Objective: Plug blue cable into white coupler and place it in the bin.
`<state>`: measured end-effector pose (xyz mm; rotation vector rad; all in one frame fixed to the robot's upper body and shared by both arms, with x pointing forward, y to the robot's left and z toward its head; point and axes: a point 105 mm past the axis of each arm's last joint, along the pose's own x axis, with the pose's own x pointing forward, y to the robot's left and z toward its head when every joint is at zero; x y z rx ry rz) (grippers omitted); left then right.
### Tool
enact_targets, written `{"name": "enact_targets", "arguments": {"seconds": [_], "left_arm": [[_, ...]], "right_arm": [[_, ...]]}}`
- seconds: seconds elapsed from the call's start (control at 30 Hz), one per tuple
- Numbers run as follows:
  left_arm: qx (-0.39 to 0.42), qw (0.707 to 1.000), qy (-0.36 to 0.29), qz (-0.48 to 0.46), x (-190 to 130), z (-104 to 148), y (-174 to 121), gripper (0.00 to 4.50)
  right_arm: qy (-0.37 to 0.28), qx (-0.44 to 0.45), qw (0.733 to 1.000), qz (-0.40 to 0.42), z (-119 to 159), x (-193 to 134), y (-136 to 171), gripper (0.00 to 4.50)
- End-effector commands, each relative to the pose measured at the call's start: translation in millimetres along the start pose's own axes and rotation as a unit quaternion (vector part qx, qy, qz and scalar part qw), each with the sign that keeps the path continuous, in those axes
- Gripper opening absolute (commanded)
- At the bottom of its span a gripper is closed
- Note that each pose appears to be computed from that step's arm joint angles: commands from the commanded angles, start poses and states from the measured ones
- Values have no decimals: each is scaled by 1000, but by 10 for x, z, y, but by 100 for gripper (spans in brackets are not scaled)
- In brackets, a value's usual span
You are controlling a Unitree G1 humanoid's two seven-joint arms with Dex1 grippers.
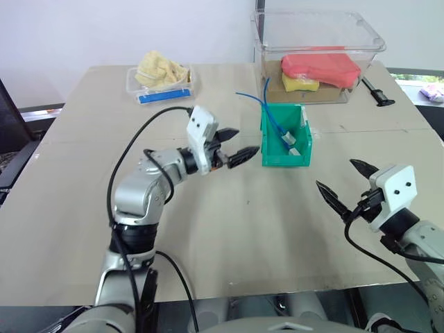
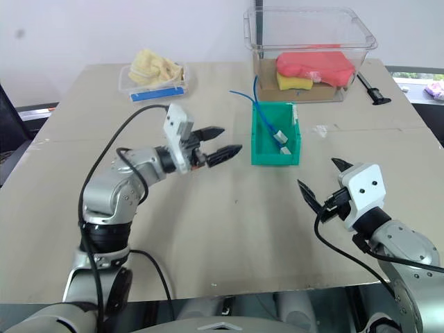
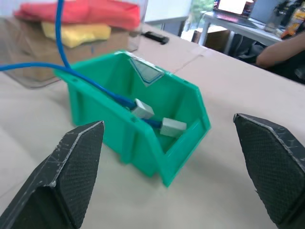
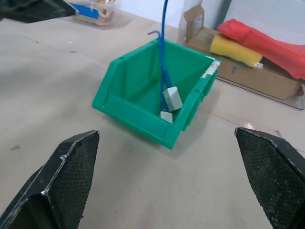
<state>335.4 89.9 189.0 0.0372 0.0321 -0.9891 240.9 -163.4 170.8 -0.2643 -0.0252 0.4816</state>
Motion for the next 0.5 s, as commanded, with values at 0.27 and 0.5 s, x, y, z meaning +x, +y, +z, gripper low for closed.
{"name": "enact_targets", "arguments": {"seconds": [0.27, 0.5], "left_arm": [[30, 997, 49, -56, -943, -388, -72, 445], [3, 993, 114, -42, -1362, -662, -60, 445]], "right_arm": [[48, -30, 998, 23, -171, -550, -356, 450], [99, -38, 994, 39, -337, -869, -479, 450]]}}
